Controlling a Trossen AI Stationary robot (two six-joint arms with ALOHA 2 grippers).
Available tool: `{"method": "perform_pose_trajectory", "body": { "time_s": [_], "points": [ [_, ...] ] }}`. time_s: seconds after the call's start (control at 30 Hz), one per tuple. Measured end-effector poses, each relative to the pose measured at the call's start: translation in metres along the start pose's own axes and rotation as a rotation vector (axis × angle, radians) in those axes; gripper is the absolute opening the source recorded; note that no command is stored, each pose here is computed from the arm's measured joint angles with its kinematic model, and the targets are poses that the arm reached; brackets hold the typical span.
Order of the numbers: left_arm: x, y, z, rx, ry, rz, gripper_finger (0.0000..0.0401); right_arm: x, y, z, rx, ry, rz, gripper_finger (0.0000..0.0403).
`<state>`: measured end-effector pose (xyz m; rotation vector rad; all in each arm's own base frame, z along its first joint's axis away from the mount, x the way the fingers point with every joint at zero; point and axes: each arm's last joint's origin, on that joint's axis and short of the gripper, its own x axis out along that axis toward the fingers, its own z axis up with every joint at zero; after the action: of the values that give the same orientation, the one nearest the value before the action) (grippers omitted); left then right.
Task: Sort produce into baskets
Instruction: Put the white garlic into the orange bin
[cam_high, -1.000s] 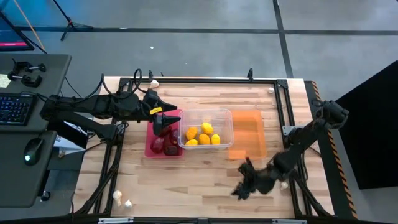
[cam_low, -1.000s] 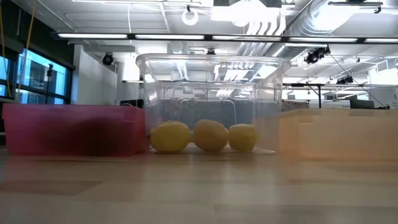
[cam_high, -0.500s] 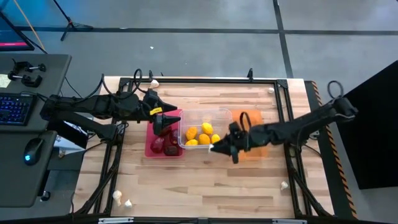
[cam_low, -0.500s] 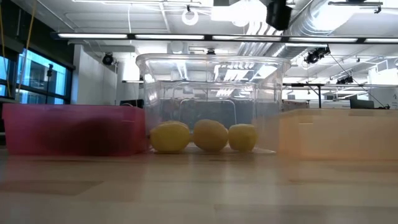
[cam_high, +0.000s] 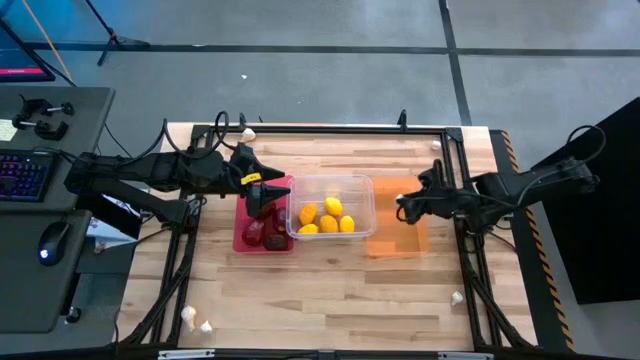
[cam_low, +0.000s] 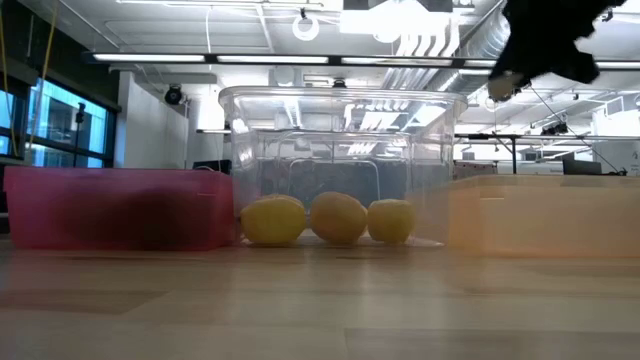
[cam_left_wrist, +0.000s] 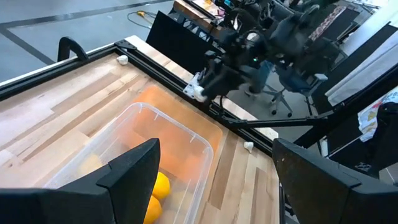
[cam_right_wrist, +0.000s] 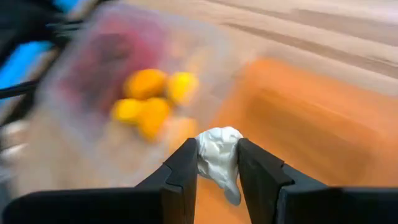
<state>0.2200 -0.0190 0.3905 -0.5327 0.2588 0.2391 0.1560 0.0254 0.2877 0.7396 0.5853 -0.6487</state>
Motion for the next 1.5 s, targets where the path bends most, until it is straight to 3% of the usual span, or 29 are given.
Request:
{"method": "perform_pose_trajectory", "body": {
  "time_s": [0.17,0.67,0.8,1.07,1.17,1.3,1.5],
  "points": [
    [-0.001,-0.002,-0.001,0.004,0.005,-0.007,0.0298,0.005,-0.007,-0.002,0.076,-0.077,-0.148,0.0088],
    [-0.003,-0.010,-0.007,0.020,0.023,-0.037,0.0298,0.027,0.001,-0.012,0.061,-0.010,-0.236,0.0092],
    [-0.004,-0.011,-0.008,0.023,0.028,-0.044,0.0298,0.029,0.001,-0.012,0.089,0.016,-0.240,0.0137],
    [-0.005,-0.012,-0.011,0.033,0.052,-0.039,0.0298,0.029,-0.001,-0.012,0.090,0.028,-0.257,0.0297],
    [-0.005,-0.012,-0.011,0.034,0.052,-0.039,0.0298,0.028,-0.001,-0.013,0.108,0.054,-0.245,0.0340],
    [-0.005,-0.012,-0.011,0.033,0.052,-0.039,0.0298,0.027,0.000,-0.016,0.139,0.180,-0.203,0.0369],
    [-0.005,-0.012,-0.012,0.018,0.058,-0.046,0.0298,0.017,0.008,-0.031,0.086,0.538,-0.041,0.0378]
  ]
}}
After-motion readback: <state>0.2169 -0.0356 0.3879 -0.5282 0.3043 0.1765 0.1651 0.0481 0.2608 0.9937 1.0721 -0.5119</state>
